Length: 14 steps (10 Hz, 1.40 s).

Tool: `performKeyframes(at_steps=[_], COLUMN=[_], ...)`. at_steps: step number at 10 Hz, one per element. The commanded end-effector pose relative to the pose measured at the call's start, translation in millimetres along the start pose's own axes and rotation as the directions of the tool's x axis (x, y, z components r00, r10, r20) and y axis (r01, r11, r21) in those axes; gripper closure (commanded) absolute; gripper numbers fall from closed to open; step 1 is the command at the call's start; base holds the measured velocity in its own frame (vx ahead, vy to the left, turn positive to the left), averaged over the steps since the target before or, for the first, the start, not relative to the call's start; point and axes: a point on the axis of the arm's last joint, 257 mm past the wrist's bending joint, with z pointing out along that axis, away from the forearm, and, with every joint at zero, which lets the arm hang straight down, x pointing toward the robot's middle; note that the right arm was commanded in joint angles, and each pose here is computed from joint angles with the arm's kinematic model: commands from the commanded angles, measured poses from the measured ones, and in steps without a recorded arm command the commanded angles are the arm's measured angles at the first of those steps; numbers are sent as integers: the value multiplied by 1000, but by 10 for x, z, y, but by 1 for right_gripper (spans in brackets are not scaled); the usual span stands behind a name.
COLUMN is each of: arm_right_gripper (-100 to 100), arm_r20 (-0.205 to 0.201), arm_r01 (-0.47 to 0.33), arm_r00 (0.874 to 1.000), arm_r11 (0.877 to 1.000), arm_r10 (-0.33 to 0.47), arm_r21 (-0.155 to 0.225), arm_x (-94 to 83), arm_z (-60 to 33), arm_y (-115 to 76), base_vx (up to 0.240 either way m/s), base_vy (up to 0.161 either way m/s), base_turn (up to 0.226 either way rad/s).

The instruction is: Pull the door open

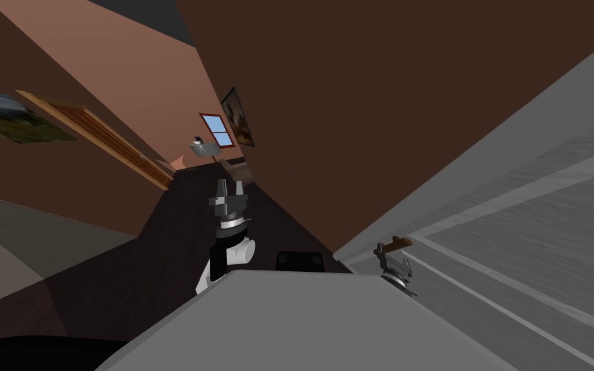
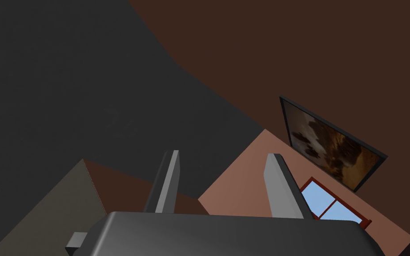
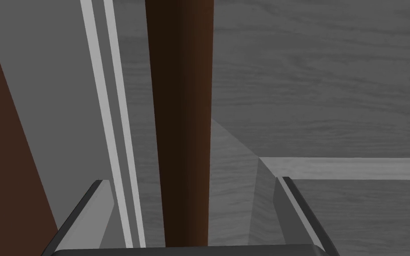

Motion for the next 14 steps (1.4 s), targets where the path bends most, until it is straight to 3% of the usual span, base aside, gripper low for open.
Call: performKeyframes(at_steps=[1,3,4,9,10,14], arm_right_gripper=[-100,-100,100,100,100,100], arm_r20=[0,4,4,4,3,6], arm_r01=[-1,0,0,0,-5,-10], arm_r00=[1000,1000,1000,1000,1000,1000], arm_r11=[1000,1000,1000,1000,999,994], arm_r10=[1,0,0,0,4,10], arm_r21=[6,7,7,7,40,106], arm_x=[7,-6,-6,-6,3,17], arm_z=[40,12,12,12,-9,-61], arm_y=[85,82,82,82,-4,-145], base_vx=[130,87,-17,-6,-122,-206], base_vy=[-25,6,11,-1,-4,55], base_turn=[-43,-45,37,1,60,54])
